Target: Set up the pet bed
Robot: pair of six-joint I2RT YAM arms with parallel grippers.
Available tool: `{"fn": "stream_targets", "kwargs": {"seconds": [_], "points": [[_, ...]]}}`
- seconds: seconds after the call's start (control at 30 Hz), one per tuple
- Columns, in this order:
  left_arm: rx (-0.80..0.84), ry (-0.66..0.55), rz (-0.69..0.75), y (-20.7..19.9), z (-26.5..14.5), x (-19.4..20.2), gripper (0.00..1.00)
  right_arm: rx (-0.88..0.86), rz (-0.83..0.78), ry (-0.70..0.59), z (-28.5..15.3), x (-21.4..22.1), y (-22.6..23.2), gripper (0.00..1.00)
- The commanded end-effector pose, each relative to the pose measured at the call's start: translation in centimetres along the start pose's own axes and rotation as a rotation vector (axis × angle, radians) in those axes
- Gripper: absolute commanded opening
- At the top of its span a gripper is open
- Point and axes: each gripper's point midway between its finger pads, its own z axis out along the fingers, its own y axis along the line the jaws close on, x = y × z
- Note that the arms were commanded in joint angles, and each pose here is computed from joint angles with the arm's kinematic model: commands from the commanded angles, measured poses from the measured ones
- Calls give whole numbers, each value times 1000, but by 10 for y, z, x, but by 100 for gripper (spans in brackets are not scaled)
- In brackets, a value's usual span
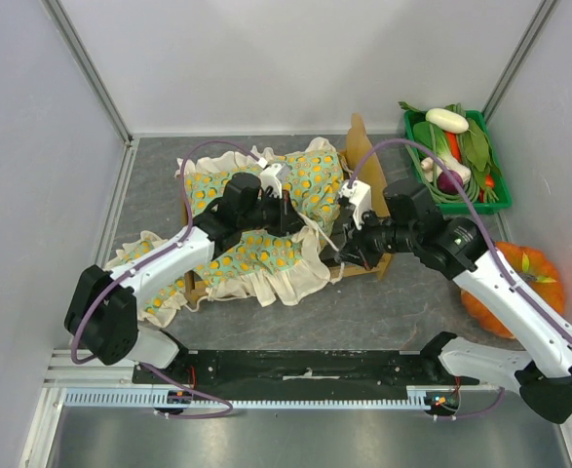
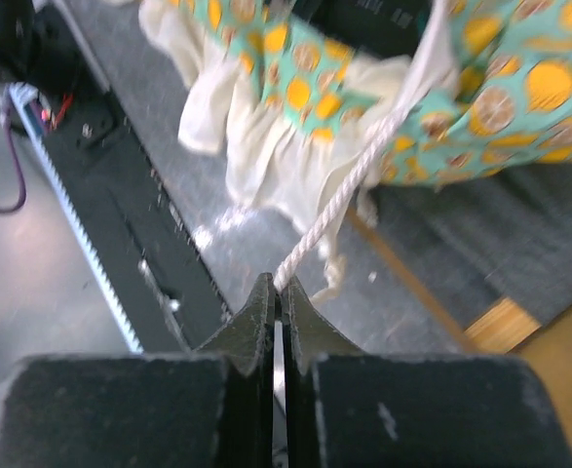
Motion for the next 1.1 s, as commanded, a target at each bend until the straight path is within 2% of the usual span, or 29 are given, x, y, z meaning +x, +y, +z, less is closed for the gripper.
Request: {"fn": "stream_targets", "kwargs": {"seconds": [0.0,0.07,0.13,0.2,0.27,0.37,0.47,0.5,0.53,0.57,0.6,0.63,0.67,0.7,0.77,0.93,1.07], "points": [[22,-27,58,-1,4,-15,2,-246,52,190,-8,57,42,2],[21,-15,56,0,5,-13,2,-305,59,157,-14,56,55,4],[31,-5,55,-1,7,-11,2,-320,81,155,-14,59,58,14],[36,-3,55,-1,7,-11,2,-320,110,190,-9,73,57,20],[32,-6,57,-1,7,-12,2,-325,138,208,-1,81,55,9],[30,-4,57,-1,7,-13,2,-401,171,195,4,77,66,8],[29,-3,57,-1,8,-13,2,-423,162,172,7,73,67,8],[28,-2,56,-1,8,-13,2,-410,157,177,7,74,65,17],[28,-2,59,-1,8,-14,2,-270,144,187,13,78,43,30],[28,1,58,-1,8,-13,2,-179,149,192,15,79,29,36],[32,-3,60,-2,7,-14,2,-55,145,197,17,81,8,38],[32,-2,61,-2,7,-13,2,65,157,197,17,82,-12,43],[32,1,60,-1,7,-12,2,267,179,190,15,83,-45,44],[33,5,59,-1,7,-10,2,323,183,159,17,76,-56,43],[43,13,58,-2,8,-8,2,366,188,135,28,73,-69,42],[55,25,58,-3,7,-5,2,395,252,-91,51,36,-84,42],[65,28,58,-5,7,-5,2,334,281,-179,71,20,-86,47]]}}
